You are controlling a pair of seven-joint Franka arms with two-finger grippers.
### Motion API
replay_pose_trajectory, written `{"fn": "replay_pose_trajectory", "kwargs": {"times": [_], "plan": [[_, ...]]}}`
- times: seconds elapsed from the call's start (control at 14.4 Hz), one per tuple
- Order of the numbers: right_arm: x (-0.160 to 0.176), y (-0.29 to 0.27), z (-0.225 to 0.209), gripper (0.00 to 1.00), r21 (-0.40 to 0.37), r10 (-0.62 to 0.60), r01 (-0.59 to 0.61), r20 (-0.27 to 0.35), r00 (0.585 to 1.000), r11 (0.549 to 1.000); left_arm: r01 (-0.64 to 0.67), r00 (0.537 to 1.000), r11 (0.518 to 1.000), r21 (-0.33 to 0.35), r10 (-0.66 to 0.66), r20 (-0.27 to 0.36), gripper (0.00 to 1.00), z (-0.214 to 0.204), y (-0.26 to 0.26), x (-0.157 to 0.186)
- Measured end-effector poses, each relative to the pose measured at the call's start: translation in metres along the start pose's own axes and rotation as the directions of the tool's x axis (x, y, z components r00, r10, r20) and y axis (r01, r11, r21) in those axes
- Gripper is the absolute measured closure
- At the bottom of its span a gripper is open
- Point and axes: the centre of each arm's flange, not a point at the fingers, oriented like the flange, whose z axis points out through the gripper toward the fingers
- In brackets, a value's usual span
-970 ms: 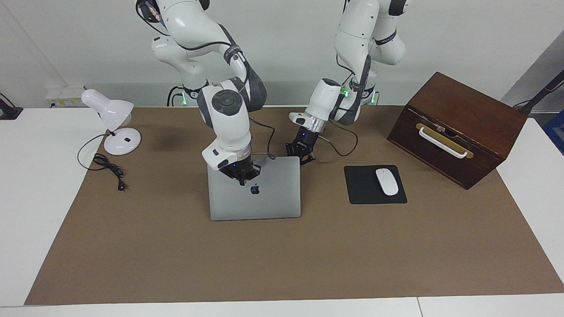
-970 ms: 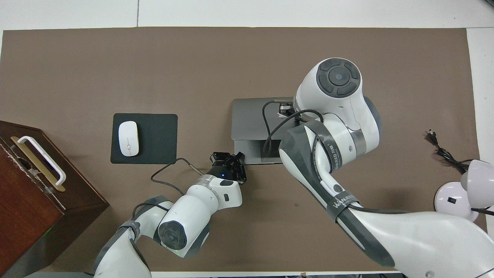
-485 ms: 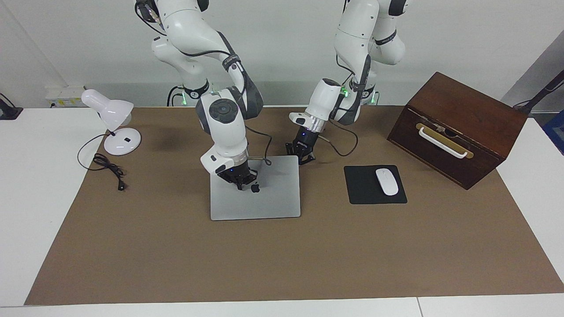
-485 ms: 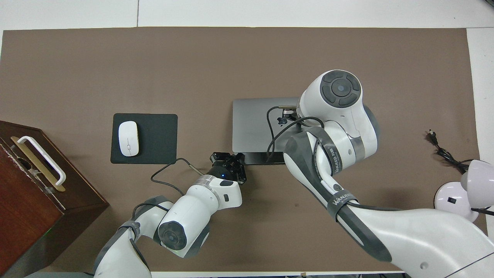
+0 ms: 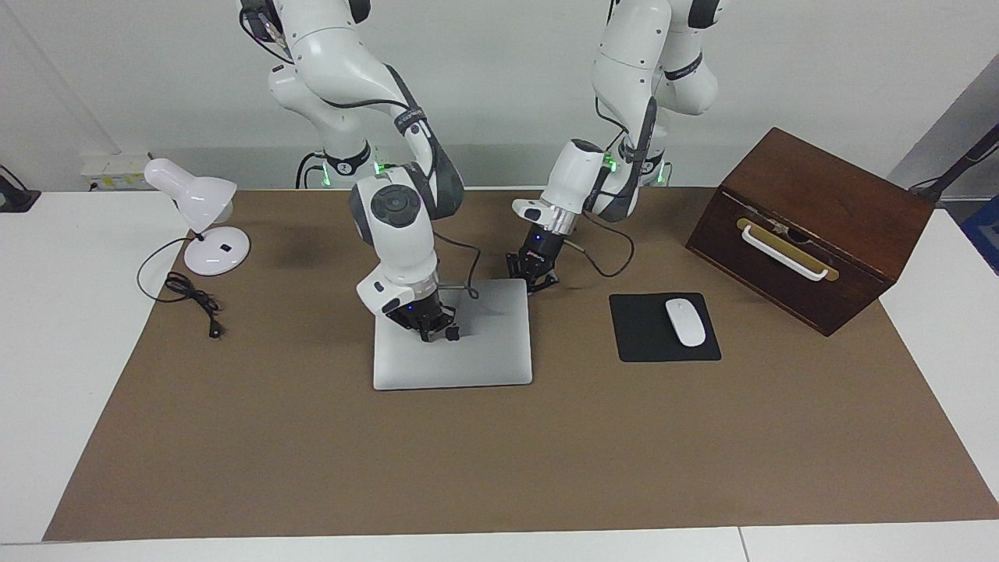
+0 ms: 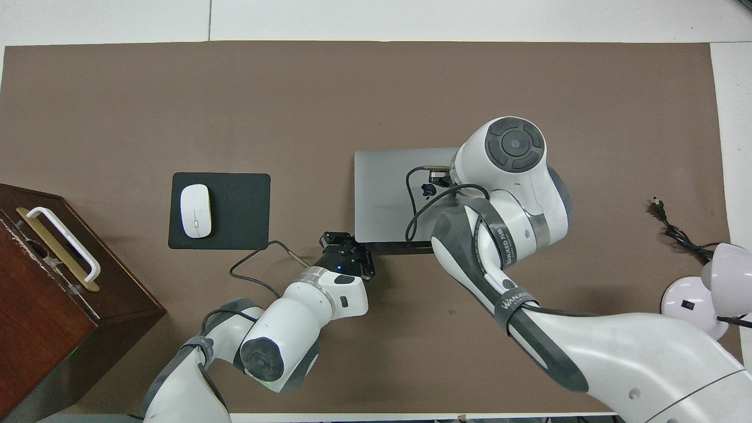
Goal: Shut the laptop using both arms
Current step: 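Push the laptop lid down toward the keyboard with the right gripper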
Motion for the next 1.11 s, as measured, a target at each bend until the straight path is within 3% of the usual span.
{"fn": "replay_pose_trajectory", "kwargs": {"times": [1.11], "plan": [[-0.0016, -0.0005, 0.0098, 0.99, 0.010, -0.002, 0.002, -0.013, 1.000, 1.000, -0.001, 1.000, 1.000, 0.000, 0.001, -0.001, 0.99, 0.0000, 0.0000, -0.0003]]}}
